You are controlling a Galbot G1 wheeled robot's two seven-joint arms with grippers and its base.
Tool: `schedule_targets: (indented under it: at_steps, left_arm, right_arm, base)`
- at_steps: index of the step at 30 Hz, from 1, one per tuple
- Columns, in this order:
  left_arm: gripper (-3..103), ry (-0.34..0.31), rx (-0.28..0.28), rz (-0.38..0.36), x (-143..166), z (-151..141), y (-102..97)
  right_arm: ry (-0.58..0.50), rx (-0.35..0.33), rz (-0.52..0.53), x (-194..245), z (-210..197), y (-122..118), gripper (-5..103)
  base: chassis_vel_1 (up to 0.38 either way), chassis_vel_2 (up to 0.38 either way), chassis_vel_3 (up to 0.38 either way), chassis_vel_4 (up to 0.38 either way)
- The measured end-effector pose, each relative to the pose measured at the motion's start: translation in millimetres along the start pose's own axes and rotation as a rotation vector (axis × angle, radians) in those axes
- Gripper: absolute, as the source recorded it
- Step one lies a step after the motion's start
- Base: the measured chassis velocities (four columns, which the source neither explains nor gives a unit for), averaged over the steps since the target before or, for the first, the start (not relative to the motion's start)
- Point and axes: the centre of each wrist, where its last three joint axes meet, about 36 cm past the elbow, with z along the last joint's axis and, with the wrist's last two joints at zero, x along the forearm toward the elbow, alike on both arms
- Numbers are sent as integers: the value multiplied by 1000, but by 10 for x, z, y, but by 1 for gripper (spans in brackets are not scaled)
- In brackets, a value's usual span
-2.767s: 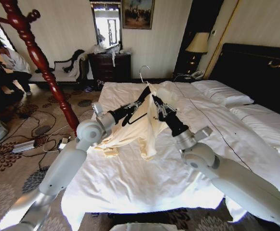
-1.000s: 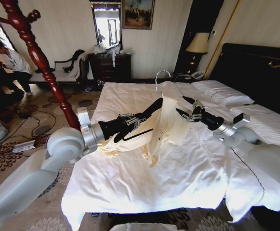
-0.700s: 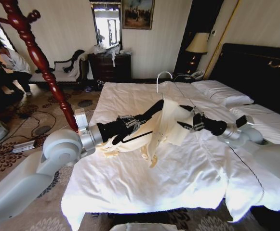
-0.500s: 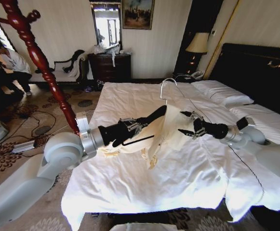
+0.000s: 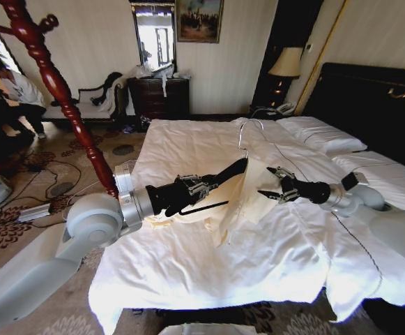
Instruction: Pick up the clothes from the bed and hang them on the clothes hanger.
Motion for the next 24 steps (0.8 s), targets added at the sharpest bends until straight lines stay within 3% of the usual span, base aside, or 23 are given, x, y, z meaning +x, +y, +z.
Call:
schedule_targets:
  at_steps: [4, 6, 8, 12, 14, 17, 24]
  left_arm:
    - [15, 2, -4, -3, 4, 0, 4]
    - [15, 1, -6, -3, 8, 2, 8]
    - [15, 0, -8, -4, 9, 0, 9]
    - [8, -12, -17, -13, 17, -29, 25]
    - [8, -12, -18, -14, 18, -31, 27]
    - [1, -12, -21, -18, 28, -39, 32]
    - [0, -9, -28, -30, 67, -41, 30]
  right_arm:
    - [-12, 18, 17, -43, 9, 13, 65]
    - [-18, 33, 18, -101, 2, 38, 48]
    - [-17, 41, 12, -123, -2, 49, 48]
    - [1, 84, -24, -229, -43, 98, 27]
    - [2, 93, -27, -254, -62, 107, 24]
    - [-5, 128, -15, -320, -132, 112, 24]
    - [-40, 172, 72, -372, -216, 90, 24]
  base:
    - [0, 0, 0, 0]
    - [0, 0, 0, 0]
    - [0, 0, 0, 0]
    - [0, 0, 0, 0]
    - [0, 0, 0, 0]
    - [0, 0, 0, 0]
    - [0, 0, 0, 0]
